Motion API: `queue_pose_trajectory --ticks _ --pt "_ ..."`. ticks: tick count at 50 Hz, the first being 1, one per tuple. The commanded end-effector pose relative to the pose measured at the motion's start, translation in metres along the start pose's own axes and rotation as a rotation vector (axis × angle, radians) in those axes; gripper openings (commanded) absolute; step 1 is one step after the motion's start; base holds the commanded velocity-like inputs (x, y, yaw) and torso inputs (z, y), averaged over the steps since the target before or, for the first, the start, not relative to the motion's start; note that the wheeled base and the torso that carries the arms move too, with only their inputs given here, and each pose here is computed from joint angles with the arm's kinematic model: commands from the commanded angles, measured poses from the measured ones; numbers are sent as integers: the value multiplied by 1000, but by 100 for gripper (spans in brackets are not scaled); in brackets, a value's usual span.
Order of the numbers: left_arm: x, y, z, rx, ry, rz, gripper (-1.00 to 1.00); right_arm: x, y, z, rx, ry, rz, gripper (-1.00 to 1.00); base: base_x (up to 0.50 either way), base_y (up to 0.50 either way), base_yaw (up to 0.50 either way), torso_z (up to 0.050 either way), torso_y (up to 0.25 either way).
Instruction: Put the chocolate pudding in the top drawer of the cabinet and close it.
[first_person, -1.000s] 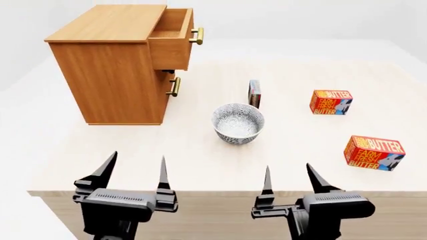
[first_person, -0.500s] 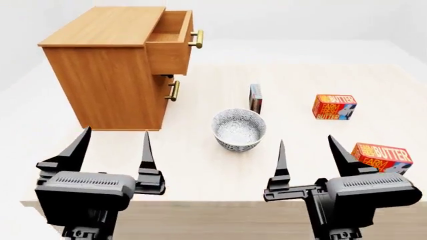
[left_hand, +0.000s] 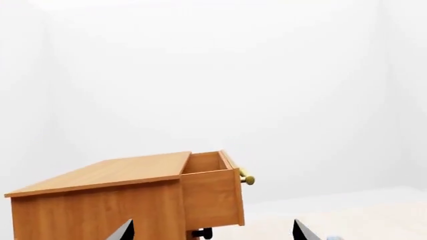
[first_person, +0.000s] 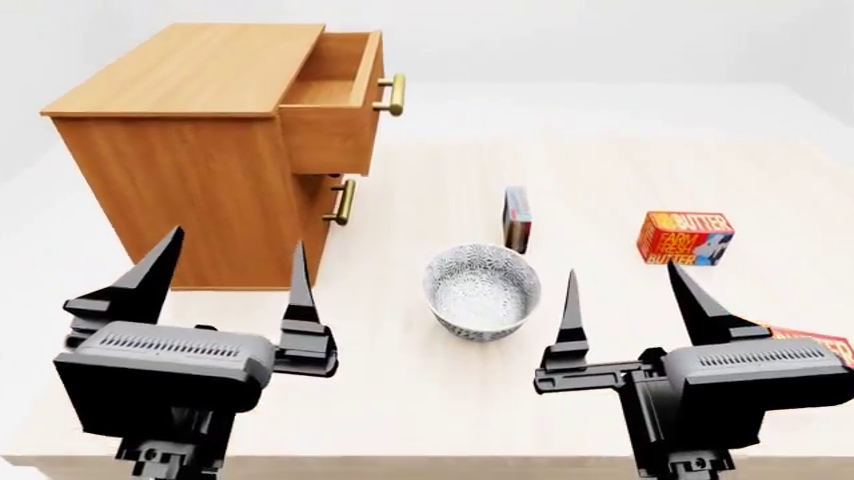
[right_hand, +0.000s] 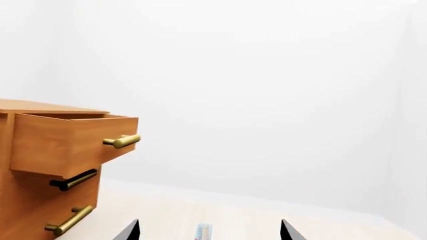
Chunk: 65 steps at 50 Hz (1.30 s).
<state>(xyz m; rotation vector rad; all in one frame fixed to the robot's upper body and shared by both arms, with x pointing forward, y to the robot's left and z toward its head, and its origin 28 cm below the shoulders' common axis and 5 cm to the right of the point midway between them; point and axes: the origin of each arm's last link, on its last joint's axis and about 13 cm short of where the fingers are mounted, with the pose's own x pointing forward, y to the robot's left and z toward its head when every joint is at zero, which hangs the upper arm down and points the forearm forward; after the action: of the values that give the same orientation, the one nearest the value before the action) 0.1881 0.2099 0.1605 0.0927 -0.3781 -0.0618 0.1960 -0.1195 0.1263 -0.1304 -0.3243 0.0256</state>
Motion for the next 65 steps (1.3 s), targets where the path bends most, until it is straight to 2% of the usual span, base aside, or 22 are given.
queue_pose_trajectory --ticks 1,65 --pt "2 -3 2 4 -3 -22 100 1 -1 1 0 -2 -6 100 199 0 0 0 0" --pt "-5 -5 5 25 -20 -55 100 0 2 -2 19 0 21 100 126 0 0 0 0"
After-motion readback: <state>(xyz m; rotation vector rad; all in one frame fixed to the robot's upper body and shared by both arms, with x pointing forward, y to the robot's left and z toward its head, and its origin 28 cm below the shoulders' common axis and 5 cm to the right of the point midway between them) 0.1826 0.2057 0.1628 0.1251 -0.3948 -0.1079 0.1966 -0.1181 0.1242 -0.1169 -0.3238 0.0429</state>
